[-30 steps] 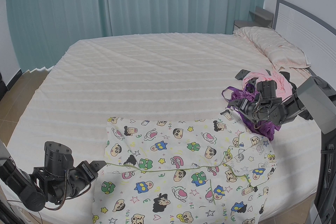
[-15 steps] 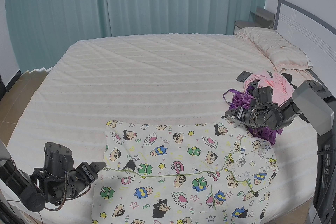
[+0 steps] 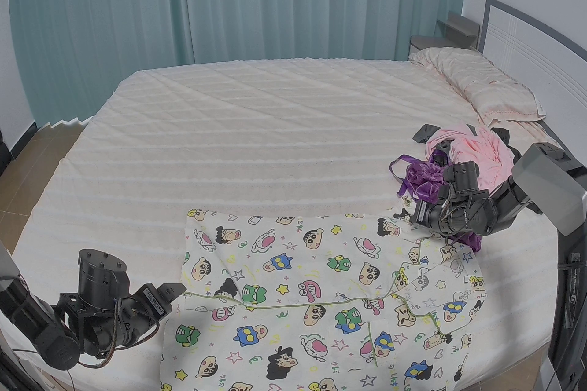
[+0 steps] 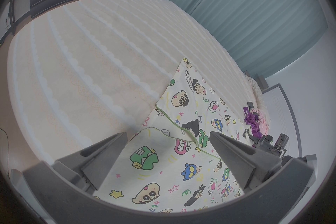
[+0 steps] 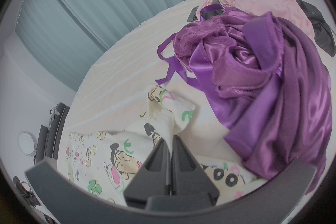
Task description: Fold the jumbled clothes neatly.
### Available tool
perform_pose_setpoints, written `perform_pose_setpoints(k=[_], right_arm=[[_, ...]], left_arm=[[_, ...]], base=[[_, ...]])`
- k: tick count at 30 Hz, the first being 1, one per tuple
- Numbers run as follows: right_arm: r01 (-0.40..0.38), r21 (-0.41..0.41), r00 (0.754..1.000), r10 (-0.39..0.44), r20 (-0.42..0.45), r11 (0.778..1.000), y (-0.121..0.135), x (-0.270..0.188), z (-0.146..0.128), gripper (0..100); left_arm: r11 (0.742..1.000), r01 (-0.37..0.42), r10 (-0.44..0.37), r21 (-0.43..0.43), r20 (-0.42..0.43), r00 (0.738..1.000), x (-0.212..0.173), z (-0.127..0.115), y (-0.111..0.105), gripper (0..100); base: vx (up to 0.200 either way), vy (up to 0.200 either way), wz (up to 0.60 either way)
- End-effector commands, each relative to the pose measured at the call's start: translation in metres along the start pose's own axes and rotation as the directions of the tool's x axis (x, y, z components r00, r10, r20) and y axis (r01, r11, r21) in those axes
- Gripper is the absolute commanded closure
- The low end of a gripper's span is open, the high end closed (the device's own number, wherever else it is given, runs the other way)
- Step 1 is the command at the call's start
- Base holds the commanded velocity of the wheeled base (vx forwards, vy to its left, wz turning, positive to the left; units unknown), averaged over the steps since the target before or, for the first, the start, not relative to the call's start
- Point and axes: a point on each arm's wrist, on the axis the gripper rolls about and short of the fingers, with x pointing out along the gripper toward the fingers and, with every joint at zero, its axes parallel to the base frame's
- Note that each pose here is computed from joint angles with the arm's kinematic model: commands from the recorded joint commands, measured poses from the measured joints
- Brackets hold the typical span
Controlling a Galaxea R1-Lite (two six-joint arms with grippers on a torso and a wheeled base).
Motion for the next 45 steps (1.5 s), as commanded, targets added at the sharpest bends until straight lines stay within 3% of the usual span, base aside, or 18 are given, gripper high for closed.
perform_pose_setpoints(k=[1, 6, 9, 10, 20, 26, 30, 34, 39, 45], right_arm=[[-0.006, -0.016, 1.000, 0.006, -0.002, 1.000, 0.004, -0.024, 0.000, 100], [0.024, -0.087, 0.996, -0.031, -0.085, 0.996, -0.005, -0.038, -0.026, 100], [0.029, -0.088, 0.994, -0.038, -0.098, 0.996, -0.007, -0.038, -0.030, 100], [0.039, -0.083, 0.993, -0.048, -0.111, 0.996, -0.010, -0.038, -0.032, 0], [0.035, -0.069, 0.993, -0.043, -0.113, 0.997, -0.007, -0.051, -0.035, 0], [0.008, 0.024, 1.000, -0.007, -0.022, 1.000, 0.008, -0.083, -0.014, 0], [0.000, 0.037, 1.000, -0.001, 0.013, 0.999, 0.009, -0.091, -0.004, 0], [-0.008, 0.040, 1.000, 0.007, 0.030, 0.999, 0.009, -0.089, 0.002, 0], [-0.032, 0.121, 0.998, 0.025, 0.061, 0.992, 0.014, -0.069, 0.017, 0], [0.015, 0.152, 1.000, -0.012, -0.019, 0.988, 0.010, -0.043, 0.013, 0]], left_arm=[[1.000, -0.003, 0.003, 0.000, -0.001, 1.000, 0.001, 0.000, 0.000, 0], [1.000, -0.003, 0.003, 0.001, -0.003, 1.000, 0.001, -0.001, 0.000, 0], [1.000, -0.003, 0.003, 0.001, -0.003, 1.000, 0.001, -0.001, 0.000, 0], [1.000, -0.003, 0.003, 0.000, -0.003, 1.000, 0.001, -0.001, 0.000, 0], [1.000, -0.009, 0.009, 0.001, -0.007, 1.000, 0.002, -0.001, 0.001, 0], [1.000, -0.008, 0.008, 0.002, -0.006, 1.000, 0.002, -0.001, 0.001, 0], [1.000, -0.009, 0.009, 0.002, -0.005, 1.000, 0.002, -0.001, 0.001, 0], [1.000, -0.010, 0.010, 0.002, -0.006, 1.000, 0.002, -0.001, 0.001, 0], [1.000, -0.010, 0.010, 0.002, -0.006, 1.000, 0.002, -0.001, 0.001, 0], [1.000, -0.012, 0.012, 0.003, -0.006, 1.000, 0.002, -0.001, 0.001, 0]], base=[[0.000, 0.000, 0.00], [0.000, 0.000, 0.00], [0.000, 0.000, 0.00], [0.000, 0.000, 0.00], [0.000, 0.000, 0.00], [0.000, 0.000, 0.00], [0.000, 0.000, 0.00], [0.000, 0.000, 0.00], [0.000, 0.000, 0.00], [0.000, 0.000, 0.00]])
